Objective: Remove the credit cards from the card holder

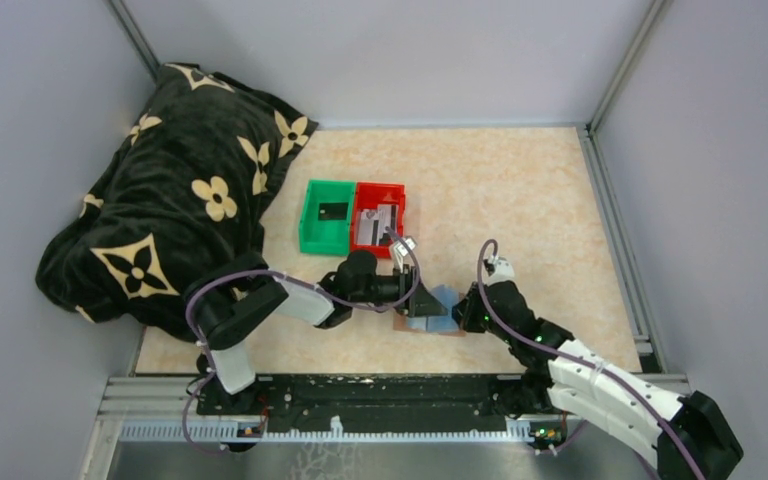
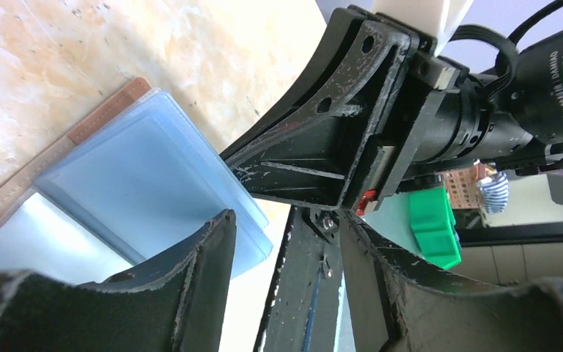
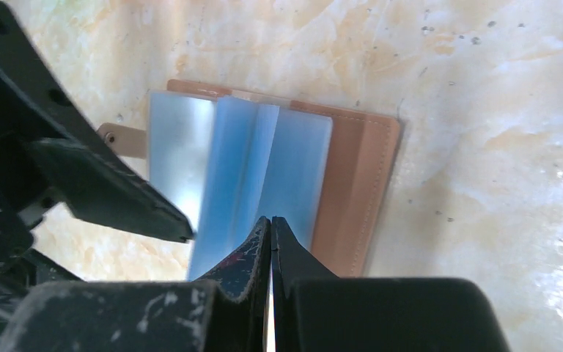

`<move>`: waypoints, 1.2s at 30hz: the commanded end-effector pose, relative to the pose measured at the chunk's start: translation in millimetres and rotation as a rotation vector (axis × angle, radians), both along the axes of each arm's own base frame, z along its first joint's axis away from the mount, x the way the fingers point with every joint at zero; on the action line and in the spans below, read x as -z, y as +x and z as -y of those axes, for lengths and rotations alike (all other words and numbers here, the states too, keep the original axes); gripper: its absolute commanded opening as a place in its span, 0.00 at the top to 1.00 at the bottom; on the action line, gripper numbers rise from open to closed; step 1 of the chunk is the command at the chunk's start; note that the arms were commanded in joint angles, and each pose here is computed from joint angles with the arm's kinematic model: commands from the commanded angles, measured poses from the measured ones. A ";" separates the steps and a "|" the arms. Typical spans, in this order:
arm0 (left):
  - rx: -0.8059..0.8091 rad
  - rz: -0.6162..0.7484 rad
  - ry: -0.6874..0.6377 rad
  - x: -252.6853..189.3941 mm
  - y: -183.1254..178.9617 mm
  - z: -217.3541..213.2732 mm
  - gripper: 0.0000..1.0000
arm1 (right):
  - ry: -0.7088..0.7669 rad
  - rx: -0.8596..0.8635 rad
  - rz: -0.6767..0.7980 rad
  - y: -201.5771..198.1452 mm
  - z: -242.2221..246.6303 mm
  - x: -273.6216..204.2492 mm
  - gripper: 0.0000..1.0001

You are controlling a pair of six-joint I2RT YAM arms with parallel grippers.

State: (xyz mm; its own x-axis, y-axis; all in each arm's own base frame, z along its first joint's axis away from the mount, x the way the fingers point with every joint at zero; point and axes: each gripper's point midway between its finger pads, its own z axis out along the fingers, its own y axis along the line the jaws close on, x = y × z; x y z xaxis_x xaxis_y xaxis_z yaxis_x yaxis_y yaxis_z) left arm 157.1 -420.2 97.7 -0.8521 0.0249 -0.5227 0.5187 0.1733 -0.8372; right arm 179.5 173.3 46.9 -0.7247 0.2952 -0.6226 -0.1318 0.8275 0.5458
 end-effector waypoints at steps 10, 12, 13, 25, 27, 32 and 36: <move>-0.511 0.373 0.349 -41.1 72.1 -91.0 0.17 | -0.096 0.151 0.275 31.2 39.7 -69.0 0.21; -0.566 0.381 0.406 -45.0 75.8 -107.6 0.02 | -0.123 0.175 0.299 35.3 45.8 -74.2 0.16; -0.586 0.385 0.431 -47.0 76.7 -115.2 0.01 | -0.143 0.180 0.317 37.6 48.6 -77.5 0.16; -0.757 0.392 0.442 -76.1 65.0 -178.0 0.01 | -0.256 0.185 0.400 59.0 51.9 -97.0 0.16; -0.776 0.392 0.441 -79.9 64.1 -184.3 0.01 | -0.240 0.171 0.394 57.9 47.9 -92.7 0.17; -0.794 0.389 0.433 -79.9 61.3 -192.0 0.01 | -0.228 0.160 0.387 55.6 46.0 -89.8 0.17; -0.770 0.395 0.427 -78.1 60.0 -187.5 0.01 | -0.234 0.154 0.384 54.3 46.5 -88.3 0.18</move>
State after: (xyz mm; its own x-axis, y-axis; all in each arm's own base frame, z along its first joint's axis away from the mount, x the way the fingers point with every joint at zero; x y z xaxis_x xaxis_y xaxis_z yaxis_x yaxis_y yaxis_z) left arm 218.5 -234.8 182.4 -0.4736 -0.2293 -0.8504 0.3680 0.8257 -0.4276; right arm 227.5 123.6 116.8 -0.4377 0.1681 -0.8833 -0.1382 0.9581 0.2508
